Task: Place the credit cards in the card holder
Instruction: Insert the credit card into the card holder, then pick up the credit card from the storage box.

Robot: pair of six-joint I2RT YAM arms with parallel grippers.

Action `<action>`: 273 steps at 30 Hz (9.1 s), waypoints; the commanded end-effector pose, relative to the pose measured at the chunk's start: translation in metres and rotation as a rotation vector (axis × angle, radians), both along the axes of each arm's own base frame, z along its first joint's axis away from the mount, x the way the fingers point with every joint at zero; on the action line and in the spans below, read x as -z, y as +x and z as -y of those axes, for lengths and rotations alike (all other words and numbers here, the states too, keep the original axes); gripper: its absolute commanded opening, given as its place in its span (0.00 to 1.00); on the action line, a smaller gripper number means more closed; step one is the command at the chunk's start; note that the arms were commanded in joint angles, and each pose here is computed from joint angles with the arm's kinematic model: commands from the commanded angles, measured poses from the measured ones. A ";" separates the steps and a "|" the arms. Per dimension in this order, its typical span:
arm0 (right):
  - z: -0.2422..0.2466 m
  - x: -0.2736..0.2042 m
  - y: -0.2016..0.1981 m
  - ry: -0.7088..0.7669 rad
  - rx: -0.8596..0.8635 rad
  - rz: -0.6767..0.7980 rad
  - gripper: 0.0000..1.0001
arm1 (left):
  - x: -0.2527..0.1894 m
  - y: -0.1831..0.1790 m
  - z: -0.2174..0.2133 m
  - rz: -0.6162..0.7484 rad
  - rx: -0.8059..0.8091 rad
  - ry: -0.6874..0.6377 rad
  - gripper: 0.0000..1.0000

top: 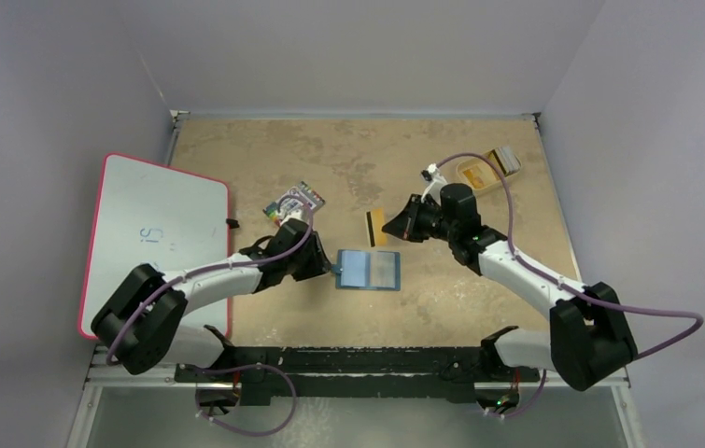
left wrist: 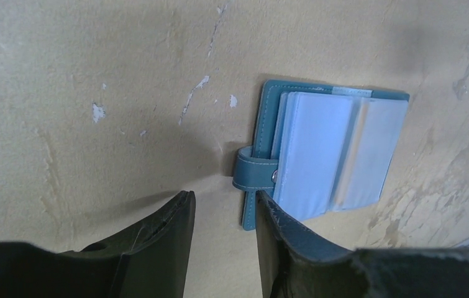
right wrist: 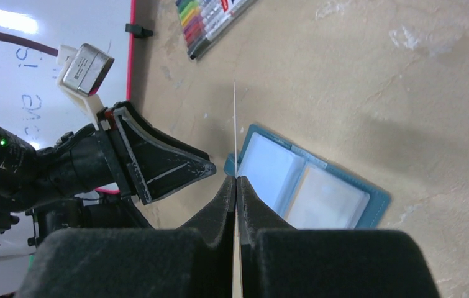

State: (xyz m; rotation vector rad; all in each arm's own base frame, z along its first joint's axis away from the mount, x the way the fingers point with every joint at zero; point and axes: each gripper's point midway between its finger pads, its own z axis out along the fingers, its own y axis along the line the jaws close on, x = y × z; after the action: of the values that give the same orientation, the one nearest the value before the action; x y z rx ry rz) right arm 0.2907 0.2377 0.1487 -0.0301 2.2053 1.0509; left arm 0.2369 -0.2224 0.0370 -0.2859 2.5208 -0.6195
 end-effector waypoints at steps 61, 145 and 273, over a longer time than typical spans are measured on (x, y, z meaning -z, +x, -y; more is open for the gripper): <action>-0.003 0.115 -0.059 0.097 -0.010 -0.334 0.00 | 0.019 -0.016 0.033 -0.082 0.049 -0.134 0.17; -0.036 0.094 -0.030 -0.067 -0.068 -0.180 0.33 | -0.002 -0.004 0.023 0.005 0.030 -0.040 0.13; 0.338 0.004 0.251 -1.245 0.543 0.006 0.00 | -0.176 -0.005 -0.061 0.434 0.064 0.201 0.67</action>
State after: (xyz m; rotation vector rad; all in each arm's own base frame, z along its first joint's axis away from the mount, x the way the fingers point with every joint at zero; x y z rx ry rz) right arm 0.5329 -0.1082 0.0863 -0.0515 2.4069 -0.7708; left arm 0.2266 -0.1587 0.1954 0.0021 2.2013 -0.3839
